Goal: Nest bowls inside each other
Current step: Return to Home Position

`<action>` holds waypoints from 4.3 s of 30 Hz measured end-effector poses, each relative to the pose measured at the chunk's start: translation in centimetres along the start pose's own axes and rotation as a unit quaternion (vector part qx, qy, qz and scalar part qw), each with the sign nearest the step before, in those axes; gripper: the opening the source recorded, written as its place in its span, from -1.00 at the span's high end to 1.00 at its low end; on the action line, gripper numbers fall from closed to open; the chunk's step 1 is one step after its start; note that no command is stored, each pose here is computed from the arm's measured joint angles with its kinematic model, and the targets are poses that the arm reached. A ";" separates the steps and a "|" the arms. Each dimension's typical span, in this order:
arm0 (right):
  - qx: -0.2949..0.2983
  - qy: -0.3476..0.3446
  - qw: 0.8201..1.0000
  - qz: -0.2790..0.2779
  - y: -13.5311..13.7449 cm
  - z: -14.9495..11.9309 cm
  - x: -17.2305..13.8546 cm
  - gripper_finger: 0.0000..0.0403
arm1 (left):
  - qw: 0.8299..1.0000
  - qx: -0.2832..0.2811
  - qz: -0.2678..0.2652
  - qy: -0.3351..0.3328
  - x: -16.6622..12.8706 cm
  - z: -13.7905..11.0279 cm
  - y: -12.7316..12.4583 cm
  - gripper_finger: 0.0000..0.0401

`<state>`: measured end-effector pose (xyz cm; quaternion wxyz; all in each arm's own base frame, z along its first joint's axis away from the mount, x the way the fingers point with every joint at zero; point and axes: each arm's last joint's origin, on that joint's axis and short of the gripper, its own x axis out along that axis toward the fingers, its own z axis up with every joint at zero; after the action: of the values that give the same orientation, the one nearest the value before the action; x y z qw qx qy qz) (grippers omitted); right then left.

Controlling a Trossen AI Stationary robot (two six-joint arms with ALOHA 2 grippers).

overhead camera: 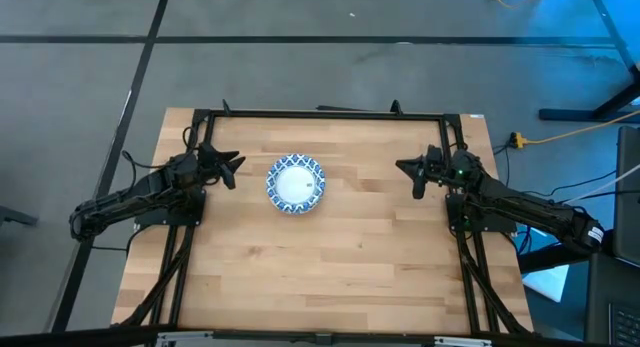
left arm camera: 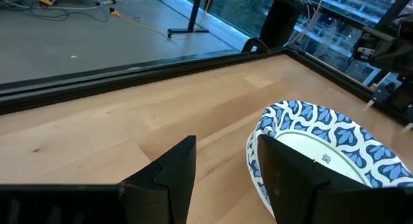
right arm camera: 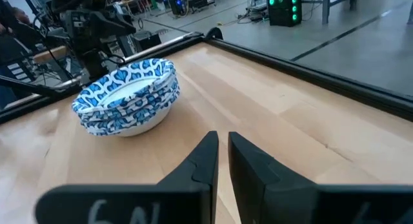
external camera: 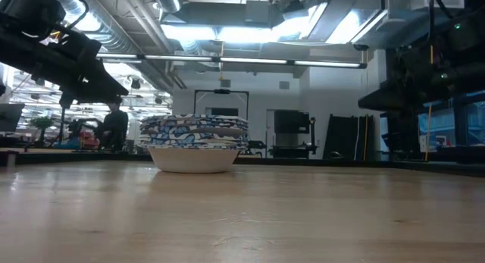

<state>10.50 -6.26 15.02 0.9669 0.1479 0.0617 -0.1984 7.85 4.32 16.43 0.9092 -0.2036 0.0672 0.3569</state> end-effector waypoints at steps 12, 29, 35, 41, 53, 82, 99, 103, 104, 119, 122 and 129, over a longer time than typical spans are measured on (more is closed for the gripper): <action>0.031 0.025 0.999 -0.007 -0.1 -0.5 0.0 0.81 | 1.000 -0.001 0.000 0.000 0.0 0.0 0.0 0.20; 0.044 0.024 0.999 -0.006 -0.1 -0.5 0.0 0.81 | 0.998 0.029 -0.048 -0.041 0.0 0.9 -0.6 0.20; 0.044 0.024 0.999 -0.006 -0.1 -0.5 0.0 0.81 | 0.999 0.027 -0.036 -0.013 0.2 0.1 -0.3 0.20; 0.043 0.024 0.999 -0.006 -0.1 -0.5 0.0 0.81 | 0.999 0.025 -0.036 -0.014 0.1 0.2 -0.3 0.20; 0.043 0.024 0.999 -0.006 -0.1 -0.5 0.0 0.81 | 0.999 0.024 -0.036 -0.013 0.1 0.1 -0.3 0.20; 0.044 0.024 0.999 -0.006 -0.1 -0.5 0.0 0.81 | 0.999 0.025 -0.035 -0.013 0.1 0.1 -0.3 0.20; -0.135 0.011 0.979 -0.154 -1.0 -0.2 -0.1 0.81 | 0.999 0.025 -0.035 -0.013 0.1 0.1 -0.3 0.20; -0.129 0.010 0.980 -0.154 -1.0 -0.2 -0.1 0.81 | 0.999 0.025 -0.035 -0.013 0.1 0.1 -0.3 0.20; -0.129 0.010 0.980 -0.154 -1.0 -0.2 -0.1 0.81 | 0.999 0.025 -0.035 -0.013 0.1 0.1 -0.3 0.20; -0.129 0.010 0.980 -0.154 -1.0 -0.2 -0.1 0.81 | 0.999 0.025 -0.035 -0.013 0.1 0.1 -0.3 0.20; -0.128 0.010 0.980 -0.154 -1.0 -0.2 -0.1 0.81 | 0.999 0.025 -0.035 -0.013 0.1 0.1 -0.3 0.20; -0.129 0.010 0.980 -0.154 -1.0 -0.2 -0.1 0.81 | 0.999 0.025 -0.035 -0.013 0.1 0.1 -0.3 0.20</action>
<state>9.97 -6.97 14.56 0.9351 0.0125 0.1185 -0.3339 8.14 4.28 16.61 0.9269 -0.1782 0.0575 0.3254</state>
